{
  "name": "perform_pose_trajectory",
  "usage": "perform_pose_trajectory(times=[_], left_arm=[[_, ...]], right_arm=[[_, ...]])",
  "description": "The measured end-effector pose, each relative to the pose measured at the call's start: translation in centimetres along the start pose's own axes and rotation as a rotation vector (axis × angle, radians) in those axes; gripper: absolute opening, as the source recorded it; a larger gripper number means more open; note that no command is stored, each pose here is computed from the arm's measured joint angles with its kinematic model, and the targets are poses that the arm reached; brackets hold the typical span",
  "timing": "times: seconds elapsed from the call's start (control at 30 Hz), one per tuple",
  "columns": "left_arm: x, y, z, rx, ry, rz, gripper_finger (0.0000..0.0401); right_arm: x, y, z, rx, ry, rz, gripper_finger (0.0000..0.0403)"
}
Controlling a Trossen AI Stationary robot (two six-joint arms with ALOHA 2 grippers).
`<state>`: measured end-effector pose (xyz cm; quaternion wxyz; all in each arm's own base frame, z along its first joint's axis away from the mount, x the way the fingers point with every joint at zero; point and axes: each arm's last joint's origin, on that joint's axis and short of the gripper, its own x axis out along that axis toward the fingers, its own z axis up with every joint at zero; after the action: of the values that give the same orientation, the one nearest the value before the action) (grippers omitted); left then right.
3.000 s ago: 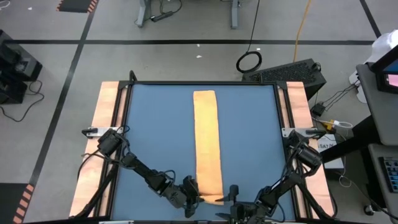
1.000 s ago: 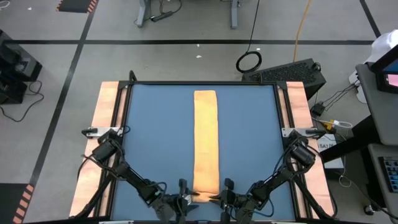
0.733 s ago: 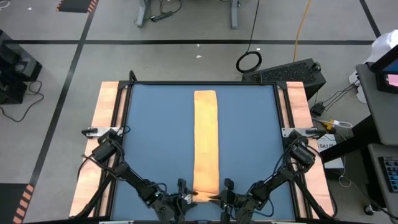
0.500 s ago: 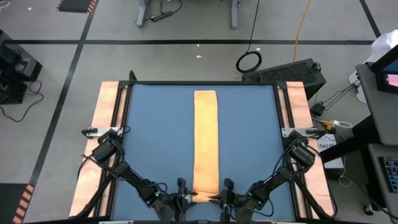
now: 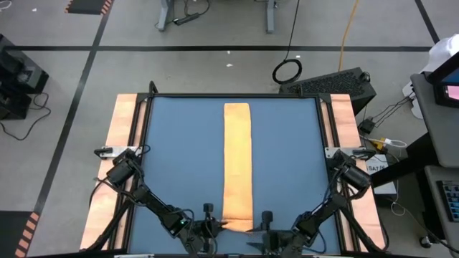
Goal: Roll towel into tight, uniform cylinder
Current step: Roll the orange microfiber cloth
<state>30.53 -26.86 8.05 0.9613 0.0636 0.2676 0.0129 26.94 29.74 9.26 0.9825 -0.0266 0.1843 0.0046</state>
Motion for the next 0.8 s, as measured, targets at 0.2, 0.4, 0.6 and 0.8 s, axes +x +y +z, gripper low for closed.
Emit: perform_pose_trajectory(times=[0.2,0.4,0.6,0.8], left_arm=[[0.2,0.1,0.1,-0.211,0.028,-0.056,0.0023],[0.7,0.6,0.7,-0.361,0.070,-0.142,0.0024],[1.5,1.5,1.2,-0.484,0.137,-0.229,0.0025],[1.8,1.9,1.3,-0.493,0.169,-0.271,0.0026]], right_arm=[[-2.0,1.5,-0.4,-0.109,-0.062,-0.071,0.0272],[-1.6,1.1,-0.6,-0.124,-0.043,-0.094,0.0307],[-0.2,-0.2,-0.8,-0.028,0.037,-0.058,0.0292],[0.2,-0.7,-1.2,0.063,0.078,-0.078,0.0268]])
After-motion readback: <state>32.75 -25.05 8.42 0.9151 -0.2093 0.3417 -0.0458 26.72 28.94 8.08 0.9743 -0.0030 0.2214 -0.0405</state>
